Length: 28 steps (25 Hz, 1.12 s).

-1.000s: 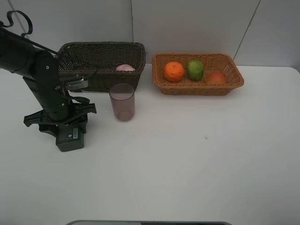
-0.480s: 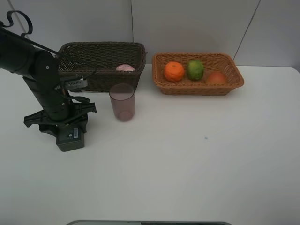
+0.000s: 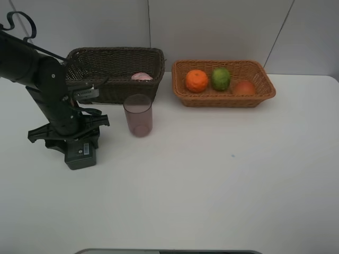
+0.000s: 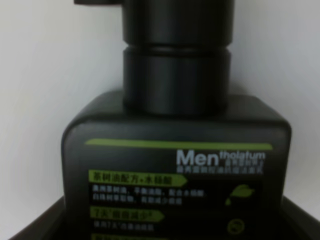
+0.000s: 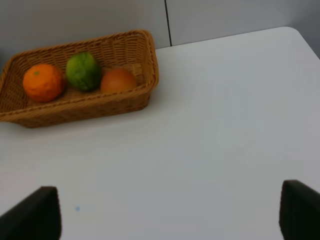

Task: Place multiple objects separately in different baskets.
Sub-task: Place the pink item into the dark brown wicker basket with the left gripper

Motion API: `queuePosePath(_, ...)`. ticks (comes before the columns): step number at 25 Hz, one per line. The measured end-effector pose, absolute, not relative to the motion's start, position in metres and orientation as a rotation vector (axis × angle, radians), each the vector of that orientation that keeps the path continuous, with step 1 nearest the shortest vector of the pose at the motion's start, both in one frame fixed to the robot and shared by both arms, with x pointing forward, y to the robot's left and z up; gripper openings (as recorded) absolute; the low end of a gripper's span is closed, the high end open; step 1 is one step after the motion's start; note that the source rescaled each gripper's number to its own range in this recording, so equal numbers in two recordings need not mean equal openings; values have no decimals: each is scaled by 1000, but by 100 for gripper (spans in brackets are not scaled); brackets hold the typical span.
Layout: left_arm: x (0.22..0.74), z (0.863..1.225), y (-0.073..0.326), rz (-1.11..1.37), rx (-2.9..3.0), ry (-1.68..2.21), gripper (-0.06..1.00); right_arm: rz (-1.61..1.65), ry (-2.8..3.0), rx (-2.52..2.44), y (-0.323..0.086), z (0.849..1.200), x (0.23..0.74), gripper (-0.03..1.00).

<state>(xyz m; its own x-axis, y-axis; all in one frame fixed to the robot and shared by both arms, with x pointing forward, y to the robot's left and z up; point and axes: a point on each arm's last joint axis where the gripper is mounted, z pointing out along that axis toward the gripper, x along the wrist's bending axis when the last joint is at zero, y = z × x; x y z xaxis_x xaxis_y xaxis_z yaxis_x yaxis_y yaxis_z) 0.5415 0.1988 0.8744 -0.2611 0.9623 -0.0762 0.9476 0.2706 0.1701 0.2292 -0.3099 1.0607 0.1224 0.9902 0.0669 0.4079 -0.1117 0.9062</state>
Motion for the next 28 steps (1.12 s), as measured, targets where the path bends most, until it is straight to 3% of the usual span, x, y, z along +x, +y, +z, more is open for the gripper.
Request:
queuePosePath(15,541,1014,204,449,1833,1751,82,964,1385,1638,-310,1061,229,95)
queuePosePath(24,568,1056,192,722,1614,1300,82,964,1385,1638,-310,1061,229,95)
queuePosePath(28,580,1057,187,812,1547,1154,82,964,1385,1638,-310,1061,229,95)
